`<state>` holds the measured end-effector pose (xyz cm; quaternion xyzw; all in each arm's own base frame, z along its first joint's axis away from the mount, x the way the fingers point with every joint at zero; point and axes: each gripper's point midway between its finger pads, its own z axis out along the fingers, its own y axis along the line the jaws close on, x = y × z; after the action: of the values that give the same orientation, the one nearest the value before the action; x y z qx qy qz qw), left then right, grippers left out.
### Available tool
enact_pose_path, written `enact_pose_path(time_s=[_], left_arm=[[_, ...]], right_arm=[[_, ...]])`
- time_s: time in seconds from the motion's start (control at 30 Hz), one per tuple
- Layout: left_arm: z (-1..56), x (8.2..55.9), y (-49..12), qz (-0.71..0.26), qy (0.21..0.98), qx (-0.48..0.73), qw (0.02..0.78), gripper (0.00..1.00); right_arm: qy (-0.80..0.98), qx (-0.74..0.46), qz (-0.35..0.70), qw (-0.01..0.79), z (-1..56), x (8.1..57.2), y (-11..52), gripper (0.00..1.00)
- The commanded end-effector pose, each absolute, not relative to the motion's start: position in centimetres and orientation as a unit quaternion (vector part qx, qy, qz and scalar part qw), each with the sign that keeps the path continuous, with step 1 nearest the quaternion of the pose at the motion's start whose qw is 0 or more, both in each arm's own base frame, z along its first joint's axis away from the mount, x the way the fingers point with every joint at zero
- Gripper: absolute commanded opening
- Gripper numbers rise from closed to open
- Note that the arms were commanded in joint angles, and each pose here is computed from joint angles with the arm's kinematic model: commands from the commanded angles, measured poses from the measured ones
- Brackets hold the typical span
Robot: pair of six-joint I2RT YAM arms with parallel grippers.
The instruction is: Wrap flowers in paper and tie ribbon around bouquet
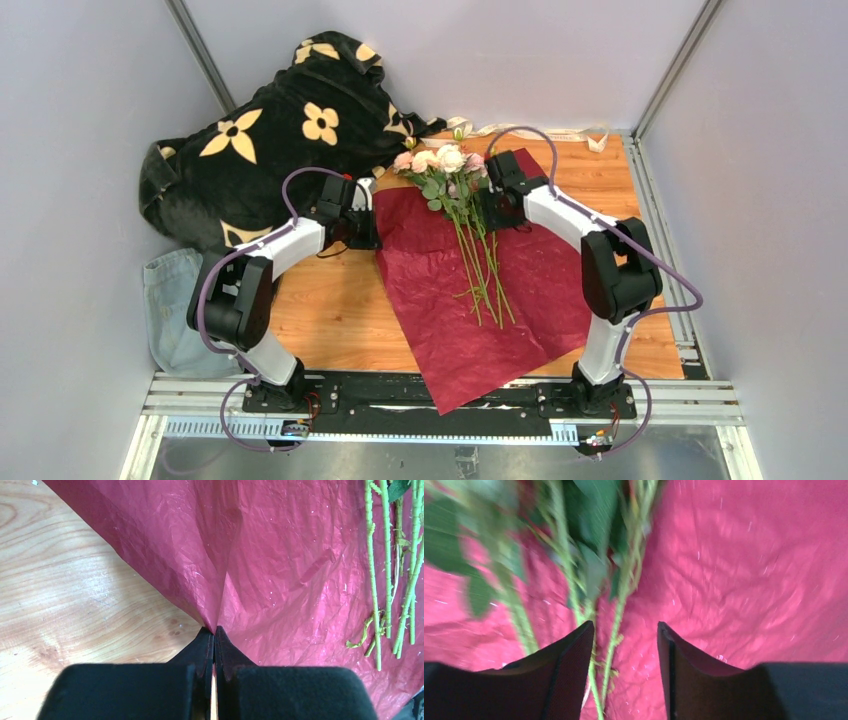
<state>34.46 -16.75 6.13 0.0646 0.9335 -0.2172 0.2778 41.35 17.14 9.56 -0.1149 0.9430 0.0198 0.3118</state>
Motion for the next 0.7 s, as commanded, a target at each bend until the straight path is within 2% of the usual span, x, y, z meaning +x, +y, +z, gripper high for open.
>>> enact_pose_path(time_s=[0.0,0.17,0.33,0.47,0.67], left_arm=[[5.8,34.2,-16.8,-0.226,0.935,0.06,0.268,0.0],[5.6,34.0,-16.8,-0.228,0.935,0.057,0.267,0.0],[5.9,34.2,-16.7,-0.224,0.934,0.058,0.273,0.0],[6.4,34.4,-16.5,-0.218,0.932,0.057,0.284,0.0],[6.8,34.8,-15.6,-0.193,0.932,0.06,0.301,0.0]], right_arm=[[0.975,-0.093,0.002,0.2,4.2,35.8,14.4,0.46],[0.981,-0.096,0.014,0.167,1.7,32.8,14.5,0.37],[0.982,-0.105,0.032,0.153,0.8,31.2,15.9,0.34],[0.975,-0.123,0.089,0.162,1.9,31.3,19.4,0.31],[0.97,-0.14,0.084,0.178,4.4,31.8,20.3,0.31]])
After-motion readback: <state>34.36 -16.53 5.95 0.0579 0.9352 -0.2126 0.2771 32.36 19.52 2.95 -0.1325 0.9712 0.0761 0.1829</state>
